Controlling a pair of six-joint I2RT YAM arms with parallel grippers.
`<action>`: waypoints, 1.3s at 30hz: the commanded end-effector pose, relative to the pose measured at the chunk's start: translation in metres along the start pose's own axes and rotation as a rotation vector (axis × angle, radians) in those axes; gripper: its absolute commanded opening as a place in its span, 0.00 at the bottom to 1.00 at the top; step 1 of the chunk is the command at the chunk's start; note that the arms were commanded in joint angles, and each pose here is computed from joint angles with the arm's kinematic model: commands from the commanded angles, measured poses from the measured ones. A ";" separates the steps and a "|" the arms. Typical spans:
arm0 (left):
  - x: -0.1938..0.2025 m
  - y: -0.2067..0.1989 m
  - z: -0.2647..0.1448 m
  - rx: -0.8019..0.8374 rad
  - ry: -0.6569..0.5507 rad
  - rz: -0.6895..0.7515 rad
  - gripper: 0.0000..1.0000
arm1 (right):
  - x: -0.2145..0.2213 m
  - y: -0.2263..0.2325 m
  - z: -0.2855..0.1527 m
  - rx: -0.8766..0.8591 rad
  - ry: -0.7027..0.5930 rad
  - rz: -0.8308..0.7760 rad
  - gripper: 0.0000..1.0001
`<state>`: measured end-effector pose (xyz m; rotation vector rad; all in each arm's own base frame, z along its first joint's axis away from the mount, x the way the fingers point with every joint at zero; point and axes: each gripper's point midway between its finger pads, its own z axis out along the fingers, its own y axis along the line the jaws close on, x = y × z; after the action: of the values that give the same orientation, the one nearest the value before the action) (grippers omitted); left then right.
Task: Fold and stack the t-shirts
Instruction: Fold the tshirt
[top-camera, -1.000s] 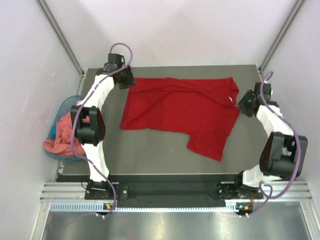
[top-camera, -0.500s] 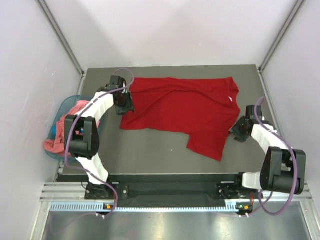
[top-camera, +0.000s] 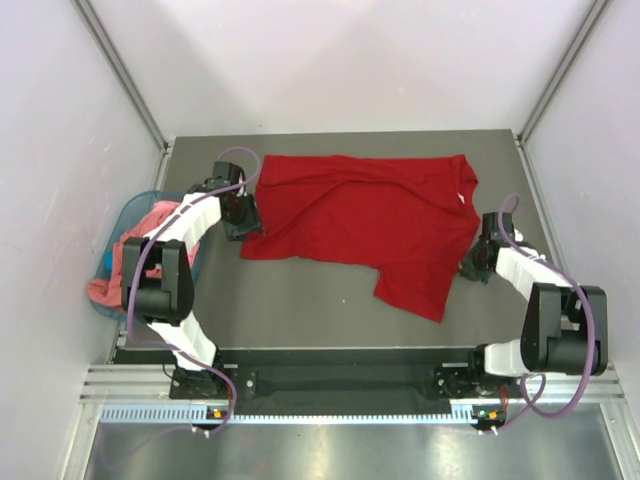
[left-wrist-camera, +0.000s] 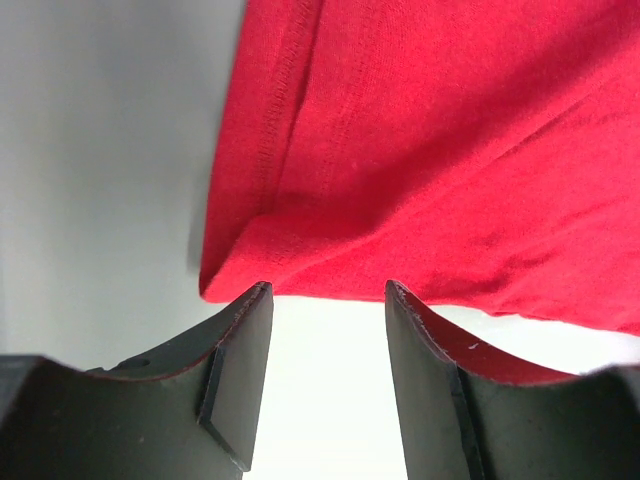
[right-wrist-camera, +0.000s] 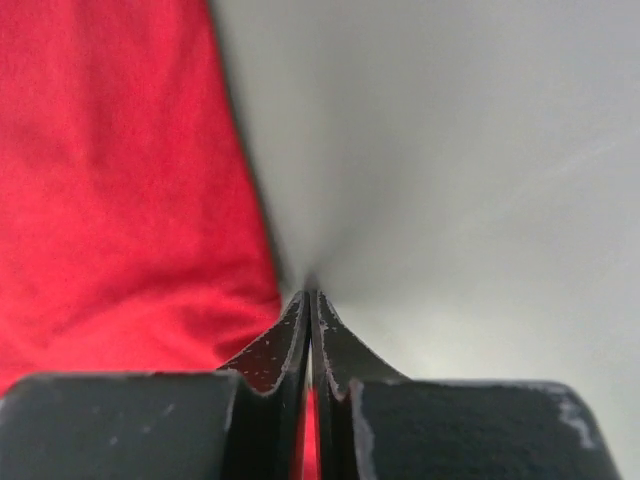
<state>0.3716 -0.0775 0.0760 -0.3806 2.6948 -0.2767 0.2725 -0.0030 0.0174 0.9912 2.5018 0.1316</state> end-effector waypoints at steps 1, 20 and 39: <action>-0.019 -0.005 -0.017 0.034 -0.076 -0.018 0.54 | -0.026 -0.006 -0.003 0.070 -0.066 -0.073 0.00; 0.010 0.017 0.005 0.033 0.011 -0.103 0.54 | -0.031 0.028 -0.034 -0.096 -0.093 0.042 0.33; 0.015 0.031 0.025 -0.038 0.059 -0.134 0.00 | -0.032 -0.013 -0.004 0.123 -0.123 -0.051 0.00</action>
<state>0.3559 -0.0617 0.0339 -0.5684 2.7569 -0.3132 0.2823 -0.0070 0.0191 1.0141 2.4608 0.0613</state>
